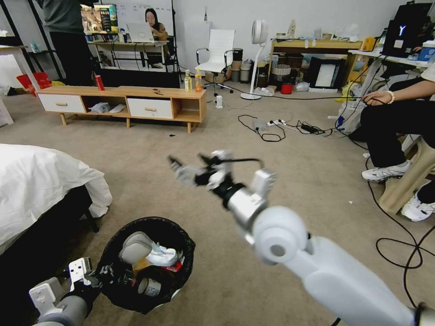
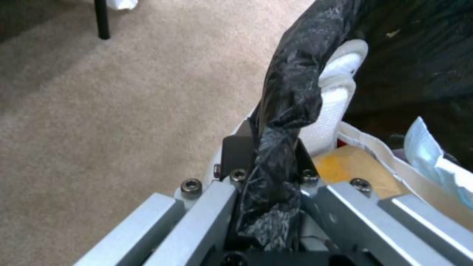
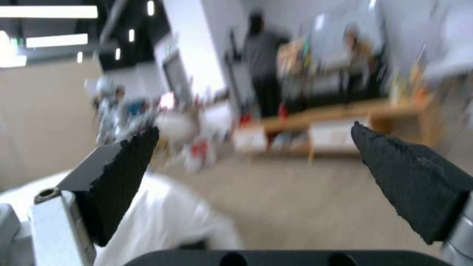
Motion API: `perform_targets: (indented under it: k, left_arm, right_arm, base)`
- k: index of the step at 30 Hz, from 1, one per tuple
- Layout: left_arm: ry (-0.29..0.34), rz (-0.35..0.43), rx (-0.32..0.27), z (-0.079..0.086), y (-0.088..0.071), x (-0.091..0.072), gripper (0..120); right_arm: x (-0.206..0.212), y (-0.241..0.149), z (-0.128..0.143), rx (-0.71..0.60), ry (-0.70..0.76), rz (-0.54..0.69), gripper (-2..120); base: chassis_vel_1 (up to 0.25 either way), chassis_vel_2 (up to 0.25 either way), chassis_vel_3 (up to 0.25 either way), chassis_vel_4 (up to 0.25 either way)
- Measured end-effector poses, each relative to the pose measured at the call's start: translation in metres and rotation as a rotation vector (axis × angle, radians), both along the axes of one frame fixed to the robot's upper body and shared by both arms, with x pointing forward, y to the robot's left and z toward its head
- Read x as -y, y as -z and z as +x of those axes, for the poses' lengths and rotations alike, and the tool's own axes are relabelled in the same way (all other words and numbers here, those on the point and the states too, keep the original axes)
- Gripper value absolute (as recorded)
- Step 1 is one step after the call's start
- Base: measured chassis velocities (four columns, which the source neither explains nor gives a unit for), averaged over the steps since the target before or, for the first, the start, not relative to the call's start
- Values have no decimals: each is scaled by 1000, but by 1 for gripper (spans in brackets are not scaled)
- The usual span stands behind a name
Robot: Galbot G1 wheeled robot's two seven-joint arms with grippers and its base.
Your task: Pick up the trash bin and place the garbage on the floor into it.
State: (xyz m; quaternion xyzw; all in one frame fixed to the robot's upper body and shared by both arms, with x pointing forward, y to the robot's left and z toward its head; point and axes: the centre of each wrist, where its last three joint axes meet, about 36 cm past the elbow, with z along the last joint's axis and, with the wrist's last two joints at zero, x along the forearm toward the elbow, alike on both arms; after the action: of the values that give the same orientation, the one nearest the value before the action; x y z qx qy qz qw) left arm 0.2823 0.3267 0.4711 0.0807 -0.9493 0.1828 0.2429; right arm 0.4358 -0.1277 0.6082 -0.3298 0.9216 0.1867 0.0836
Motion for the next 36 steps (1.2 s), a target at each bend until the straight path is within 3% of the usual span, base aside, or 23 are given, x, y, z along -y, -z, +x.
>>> perform_targets:
  k: [1, 5, 8, 18, 23, 30, 32, 36]
  left_arm:
    - [-7, 7, 2, -2, -1, 0, 2]
    - [-15, 18, 5, -5, -2, -1, 2]
    - [-27, 35, 9, -11, -5, 0, 2]
    - [-58, 89, 16, -25, -10, 1, 2]
    - [-58, 106, 27, -28, -14, 5, 2]
    - [-53, 117, 32, -28, -14, 7, 2]
    - [-45, 126, 36, -29, -13, 10, 2]
    - [-41, 134, 42, -28, -13, 12, 2]
  right_arm:
    - [11, -1, 3, 67, 33, 32, 99]
    - [28, -4, 6, 138, 80, 71, 99]
    - [67, -12, 6, 259, 210, 110, 99]
    - [111, -9, -16, 401, 464, 10, 99]
    - [142, 7, -58, 385, 682, -152, 99]
    - [161, 40, -91, 321, 798, -254, 100]
    - [170, 54, -119, 321, 906, -312, 100]
    - [171, 69, -144, 309, 1010, -364, 100]
  base:
    - [0, 0, 0, 0]
    - [0, 0, 0, 0]
    - [0, 0, 0, 0]
    - [0, 0, 0, 0]
    - [0, 0, 0, 0]
    - [0, 0, 0, 0]
    - [0, 0, 0, 0]
    - [0, 0, 0, 0]
